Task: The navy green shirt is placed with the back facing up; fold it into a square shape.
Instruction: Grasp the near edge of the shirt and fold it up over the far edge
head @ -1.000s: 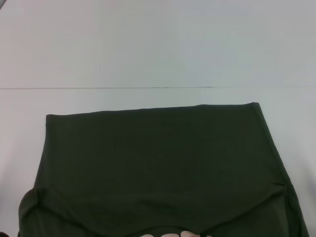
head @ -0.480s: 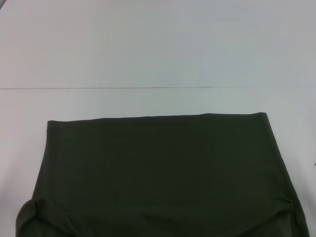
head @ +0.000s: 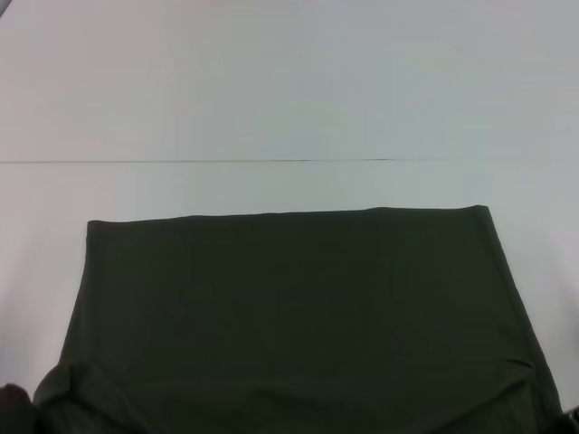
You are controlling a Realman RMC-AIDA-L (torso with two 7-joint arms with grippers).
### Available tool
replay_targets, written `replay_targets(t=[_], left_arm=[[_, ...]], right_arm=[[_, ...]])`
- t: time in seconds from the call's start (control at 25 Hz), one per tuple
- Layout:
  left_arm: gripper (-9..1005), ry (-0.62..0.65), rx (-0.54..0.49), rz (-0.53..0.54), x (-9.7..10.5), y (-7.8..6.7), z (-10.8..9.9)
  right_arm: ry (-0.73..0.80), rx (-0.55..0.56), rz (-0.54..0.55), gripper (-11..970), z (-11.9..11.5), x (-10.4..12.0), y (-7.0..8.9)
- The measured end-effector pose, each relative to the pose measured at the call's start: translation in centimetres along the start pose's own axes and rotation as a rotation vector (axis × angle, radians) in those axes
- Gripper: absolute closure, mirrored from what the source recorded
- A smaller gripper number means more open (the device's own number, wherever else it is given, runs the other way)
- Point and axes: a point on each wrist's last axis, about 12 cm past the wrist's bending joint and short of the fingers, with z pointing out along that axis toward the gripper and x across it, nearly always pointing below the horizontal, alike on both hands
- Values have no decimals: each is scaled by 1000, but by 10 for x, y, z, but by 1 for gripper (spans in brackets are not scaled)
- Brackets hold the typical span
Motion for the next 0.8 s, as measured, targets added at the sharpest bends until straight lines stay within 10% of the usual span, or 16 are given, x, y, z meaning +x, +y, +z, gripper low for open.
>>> replay_targets(t=[0.8], left_arm=[[953,-449,-248,-242,-17,36,-8]], right_arm=[[-590,61,268,930,-15,-18,-45]])
